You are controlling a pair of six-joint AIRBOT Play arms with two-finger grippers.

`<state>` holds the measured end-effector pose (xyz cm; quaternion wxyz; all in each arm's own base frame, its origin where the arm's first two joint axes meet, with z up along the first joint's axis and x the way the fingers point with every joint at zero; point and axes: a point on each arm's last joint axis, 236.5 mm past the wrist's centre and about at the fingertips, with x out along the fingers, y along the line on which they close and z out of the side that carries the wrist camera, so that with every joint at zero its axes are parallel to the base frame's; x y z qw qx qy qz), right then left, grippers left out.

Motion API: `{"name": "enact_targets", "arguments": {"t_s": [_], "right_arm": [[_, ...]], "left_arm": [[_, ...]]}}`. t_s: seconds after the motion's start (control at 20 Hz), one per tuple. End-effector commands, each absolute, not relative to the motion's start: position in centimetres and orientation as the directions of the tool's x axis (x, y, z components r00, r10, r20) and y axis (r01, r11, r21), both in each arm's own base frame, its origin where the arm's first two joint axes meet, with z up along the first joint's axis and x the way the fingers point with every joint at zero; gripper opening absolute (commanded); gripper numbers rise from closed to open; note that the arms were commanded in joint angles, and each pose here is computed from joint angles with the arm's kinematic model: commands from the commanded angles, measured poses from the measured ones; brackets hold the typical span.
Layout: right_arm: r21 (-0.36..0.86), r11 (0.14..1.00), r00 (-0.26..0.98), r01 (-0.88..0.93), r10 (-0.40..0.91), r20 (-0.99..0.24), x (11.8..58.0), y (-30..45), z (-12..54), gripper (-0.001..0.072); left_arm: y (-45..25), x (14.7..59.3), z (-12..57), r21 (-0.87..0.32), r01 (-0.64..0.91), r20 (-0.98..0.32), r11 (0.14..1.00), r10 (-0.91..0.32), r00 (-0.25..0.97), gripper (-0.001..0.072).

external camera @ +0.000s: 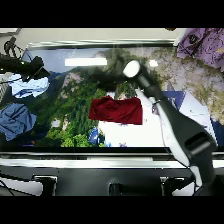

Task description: Fold the clothes and pants, and hang the long-sleeved shirts on hangers.

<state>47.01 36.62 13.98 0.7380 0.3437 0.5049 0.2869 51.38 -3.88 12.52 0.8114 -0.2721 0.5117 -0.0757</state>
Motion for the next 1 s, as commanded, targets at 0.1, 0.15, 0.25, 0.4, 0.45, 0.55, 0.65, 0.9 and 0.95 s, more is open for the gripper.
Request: {"name": "enact_targets", "arguments": {"t_s": [0.1,0.15,0.25,0.4,0.45,0.55,0.65,0.9,0.95], "right_arm": [[0.546,0.825,0.295,-0.144,0.562,-0.773,45.6,17.1,14.9,0.0553],[0.503,0.857,0.286,-0.114,0.513,-0.809,45.4,13.2,14.1,0.0552],[0.536,0.844,0.262,-0.035,0.525,-0.81,44.9,7.8,12.0,0.0553],[0.68,0.729,0.244,0.077,0.648,-0.722,44.1,4.8,7.1,0.0552],[0.709,0.697,0.239,0.104,0.675,-0.699,43.6,4.7,5.2,0.0552],[0.725,0.673,0.219,0.147,0.693,-0.687,42.2,5.1,0.9,0.0552],[0.748,0.642,0.225,0.171,0.713,-0.664,41.5,6.4,-2.3,0.0551],[0.787,0.585,0.244,0.195,0.749,-0.617,41.9,9.1,-7.1,0.0541],[0.787,0.588,0.242,0.187,0.749,-0.617,42.1,9.8,-7.6,0.0541]], "left_arm": [[-3.9,51.4,12.4,-0.518,-0.155,-0.79,0.841,-0.401,0.463,0.0016],[-3.9,51.4,12.4,-0.518,-0.155,-0.79,0.841,-0.401,0.463,0.0016],[-3.9,51.4,12.4,-0.518,-0.155,-0.79,0.841,-0.401,0.463,0.0015],[-3.9,51.4,12.4,-0.518,-0.155,-0.79,0.841,-0.401,0.463,0.0016],[-3.9,51.4,12.4,-0.518,-0.155,-0.79,0.841,-0.401,0.463,0.0016],[-3.9,51.4,12.4,-0.518,-0.155,-0.79,0.841,-0.401,0.463,0.0016],[-3.9,51.4,12.4,-0.512,-0.139,-0.79,0.848,-0.401,0.464,0.0016],[-3.9,51.4,12.4,-0.512,-0.139,-0.79,0.848,-0.401,0.463,0.0016],[-3.9,51.4,12.4,-0.512,-0.139,-0.79,0.848,-0.401,0.463,0.0016]]}}
